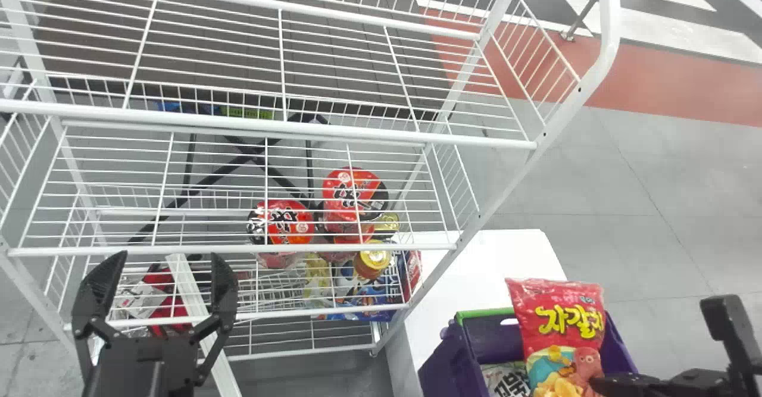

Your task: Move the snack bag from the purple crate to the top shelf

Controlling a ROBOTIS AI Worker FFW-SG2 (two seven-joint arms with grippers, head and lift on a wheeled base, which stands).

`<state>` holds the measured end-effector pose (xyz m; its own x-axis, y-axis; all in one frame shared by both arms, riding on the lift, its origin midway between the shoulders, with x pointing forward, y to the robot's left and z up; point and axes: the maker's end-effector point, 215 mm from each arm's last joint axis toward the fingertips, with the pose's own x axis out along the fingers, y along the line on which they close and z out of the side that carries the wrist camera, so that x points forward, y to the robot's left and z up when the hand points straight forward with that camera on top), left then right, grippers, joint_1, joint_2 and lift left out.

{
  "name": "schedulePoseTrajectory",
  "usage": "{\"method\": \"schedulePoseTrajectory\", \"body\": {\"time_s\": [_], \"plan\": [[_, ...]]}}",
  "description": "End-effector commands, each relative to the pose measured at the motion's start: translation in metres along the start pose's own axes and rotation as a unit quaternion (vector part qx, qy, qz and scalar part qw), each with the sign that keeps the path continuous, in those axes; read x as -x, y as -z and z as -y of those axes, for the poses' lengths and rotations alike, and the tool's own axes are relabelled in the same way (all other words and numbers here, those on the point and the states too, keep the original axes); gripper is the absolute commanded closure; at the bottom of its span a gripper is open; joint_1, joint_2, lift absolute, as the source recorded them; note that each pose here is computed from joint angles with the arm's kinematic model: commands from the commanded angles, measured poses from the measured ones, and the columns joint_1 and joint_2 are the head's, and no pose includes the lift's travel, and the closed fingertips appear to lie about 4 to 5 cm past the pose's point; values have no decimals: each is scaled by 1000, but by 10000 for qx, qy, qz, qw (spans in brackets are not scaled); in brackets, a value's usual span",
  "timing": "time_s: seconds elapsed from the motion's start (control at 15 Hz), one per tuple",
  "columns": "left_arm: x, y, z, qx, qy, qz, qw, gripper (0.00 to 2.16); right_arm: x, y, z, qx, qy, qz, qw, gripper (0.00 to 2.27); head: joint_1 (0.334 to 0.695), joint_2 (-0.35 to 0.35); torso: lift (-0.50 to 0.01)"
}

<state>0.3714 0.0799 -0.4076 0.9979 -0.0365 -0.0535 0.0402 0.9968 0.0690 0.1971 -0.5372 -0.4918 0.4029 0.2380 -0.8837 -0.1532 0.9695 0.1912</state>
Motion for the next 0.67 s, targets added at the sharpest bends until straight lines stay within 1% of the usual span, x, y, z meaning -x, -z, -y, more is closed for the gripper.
{"method": "schedulePoseTrajectory", "body": {"time_s": [0.0,0.6], "plan": [[0,0,0,-2,0,-3,10000,124,0,0,-1,8,-22,4,10000,1771,695,-350,-202],[1,-1,1,15,10,1,10000,124,1,0,-4,34,-40,45,10000,1771,695,-350,-167]]}}
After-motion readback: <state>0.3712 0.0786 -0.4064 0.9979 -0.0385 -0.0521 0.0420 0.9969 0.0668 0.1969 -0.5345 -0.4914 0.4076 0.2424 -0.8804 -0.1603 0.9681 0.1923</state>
